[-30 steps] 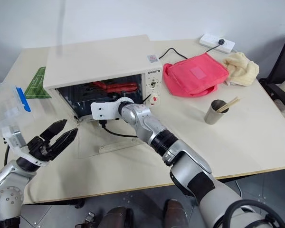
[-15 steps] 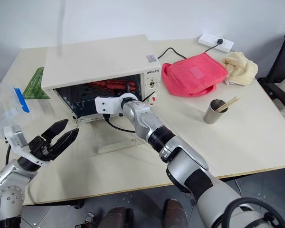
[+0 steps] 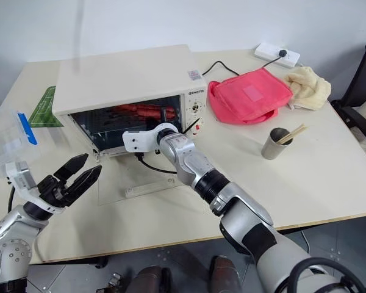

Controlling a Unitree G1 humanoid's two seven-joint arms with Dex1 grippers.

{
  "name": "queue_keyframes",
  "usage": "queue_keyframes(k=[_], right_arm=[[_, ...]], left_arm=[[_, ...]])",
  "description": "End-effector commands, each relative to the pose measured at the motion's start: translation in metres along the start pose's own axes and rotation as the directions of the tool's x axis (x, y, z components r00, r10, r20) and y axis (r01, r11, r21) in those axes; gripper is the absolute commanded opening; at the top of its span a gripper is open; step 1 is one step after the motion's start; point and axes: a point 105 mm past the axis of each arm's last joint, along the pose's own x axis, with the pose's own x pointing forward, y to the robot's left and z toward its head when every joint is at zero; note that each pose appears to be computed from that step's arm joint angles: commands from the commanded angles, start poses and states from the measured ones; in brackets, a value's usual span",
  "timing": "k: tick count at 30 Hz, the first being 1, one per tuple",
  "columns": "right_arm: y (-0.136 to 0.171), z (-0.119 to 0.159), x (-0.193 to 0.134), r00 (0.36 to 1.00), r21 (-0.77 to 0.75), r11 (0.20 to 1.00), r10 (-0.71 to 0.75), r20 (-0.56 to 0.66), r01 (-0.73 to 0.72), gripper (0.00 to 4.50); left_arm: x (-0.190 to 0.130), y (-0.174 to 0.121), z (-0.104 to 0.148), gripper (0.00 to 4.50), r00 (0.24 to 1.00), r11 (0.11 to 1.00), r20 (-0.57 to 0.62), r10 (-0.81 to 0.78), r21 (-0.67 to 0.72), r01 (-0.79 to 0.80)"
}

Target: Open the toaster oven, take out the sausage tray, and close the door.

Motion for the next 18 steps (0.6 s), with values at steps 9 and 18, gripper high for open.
queue_keyframes(k=[9, 18], right_arm=[[-0.007, 0.032, -0.022, 0.989, -0.037, 0.998, -0.04, 0.142, 0.046, 0.01], [-0.001, 0.036, -0.041, 0.987, -0.09, 0.994, -0.042, 0.154, 0.056, 0.01]], left_arm=[[0.002, -0.01, 0.013, 4.5, 0.997, 0.997, 0.045, -0.065, -0.031, 0.066], [-0.004, -0.011, 0.021, 4.5, 0.996, 0.996, 0.056, -0.074, -0.044, 0.077]])
